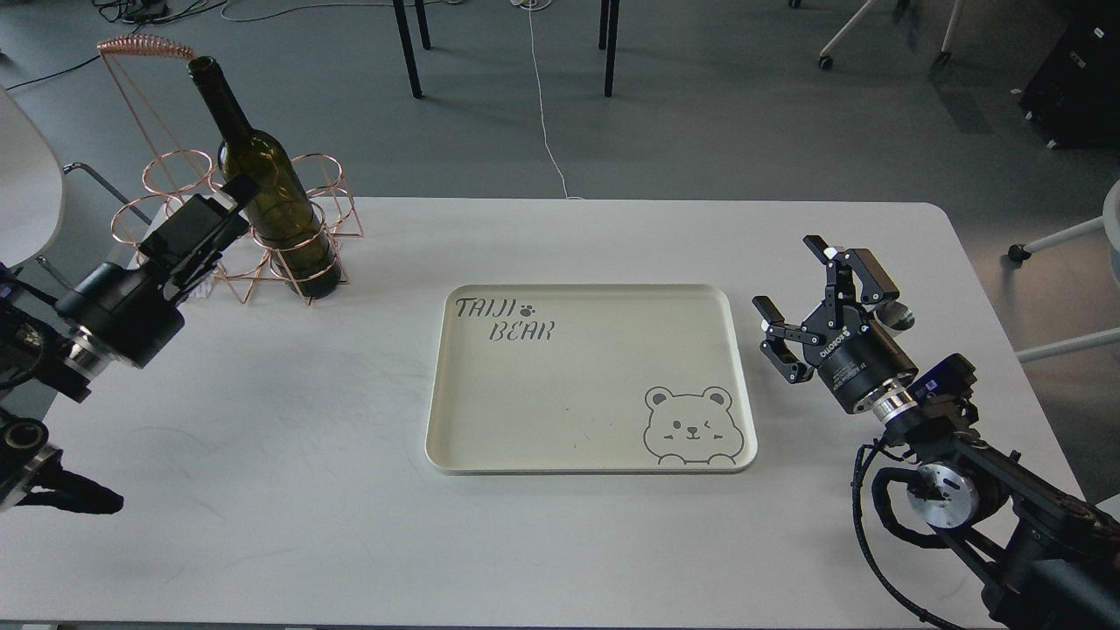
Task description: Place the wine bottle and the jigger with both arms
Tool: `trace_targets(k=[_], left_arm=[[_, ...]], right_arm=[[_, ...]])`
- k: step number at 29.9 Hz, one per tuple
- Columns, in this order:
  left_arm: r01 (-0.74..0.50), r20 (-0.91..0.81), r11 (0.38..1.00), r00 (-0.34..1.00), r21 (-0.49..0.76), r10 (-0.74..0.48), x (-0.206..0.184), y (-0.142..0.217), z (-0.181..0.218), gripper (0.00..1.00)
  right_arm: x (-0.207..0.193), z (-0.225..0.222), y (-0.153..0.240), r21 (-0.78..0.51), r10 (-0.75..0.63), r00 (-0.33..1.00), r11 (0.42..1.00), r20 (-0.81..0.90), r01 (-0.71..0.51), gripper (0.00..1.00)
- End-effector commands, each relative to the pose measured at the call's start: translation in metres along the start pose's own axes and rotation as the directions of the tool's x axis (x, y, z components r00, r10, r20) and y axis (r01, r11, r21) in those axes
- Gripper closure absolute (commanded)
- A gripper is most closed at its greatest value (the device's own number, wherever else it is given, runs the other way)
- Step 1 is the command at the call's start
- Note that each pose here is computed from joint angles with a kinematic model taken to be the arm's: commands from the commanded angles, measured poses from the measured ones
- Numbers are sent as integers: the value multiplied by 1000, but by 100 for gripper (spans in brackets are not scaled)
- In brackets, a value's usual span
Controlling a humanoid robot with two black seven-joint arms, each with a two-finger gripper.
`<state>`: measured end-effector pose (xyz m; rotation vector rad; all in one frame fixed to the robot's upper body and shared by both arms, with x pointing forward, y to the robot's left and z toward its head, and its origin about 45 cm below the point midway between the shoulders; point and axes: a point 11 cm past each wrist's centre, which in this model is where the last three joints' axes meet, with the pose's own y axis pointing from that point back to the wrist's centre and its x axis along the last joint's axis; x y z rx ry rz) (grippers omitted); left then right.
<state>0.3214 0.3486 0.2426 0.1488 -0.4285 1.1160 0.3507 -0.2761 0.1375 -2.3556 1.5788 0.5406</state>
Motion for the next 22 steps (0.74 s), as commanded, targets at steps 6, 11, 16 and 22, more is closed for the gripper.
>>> trace_targets(k=[6,11,16,22], left_arm=[[-144,-421,989,900,-35,116,-62,-13,-16,2],[-163,-598,972,766,171,234,-76,-13,-58,2],[-159,-715,975,662,156,223,-78,-10,-67,2],[-158,-731,977,649,140,210,-81,-12,-66,2]], right_arm=[[-11,-5,-14,64,-2,998,998,56,-1,2],[-11,0,-11,51,2,998,999,58,-5,2],[-14,14,-5,45,18,995,999,102,-23,2],[-16,15,-6,51,17,994,998,111,-23,2]])
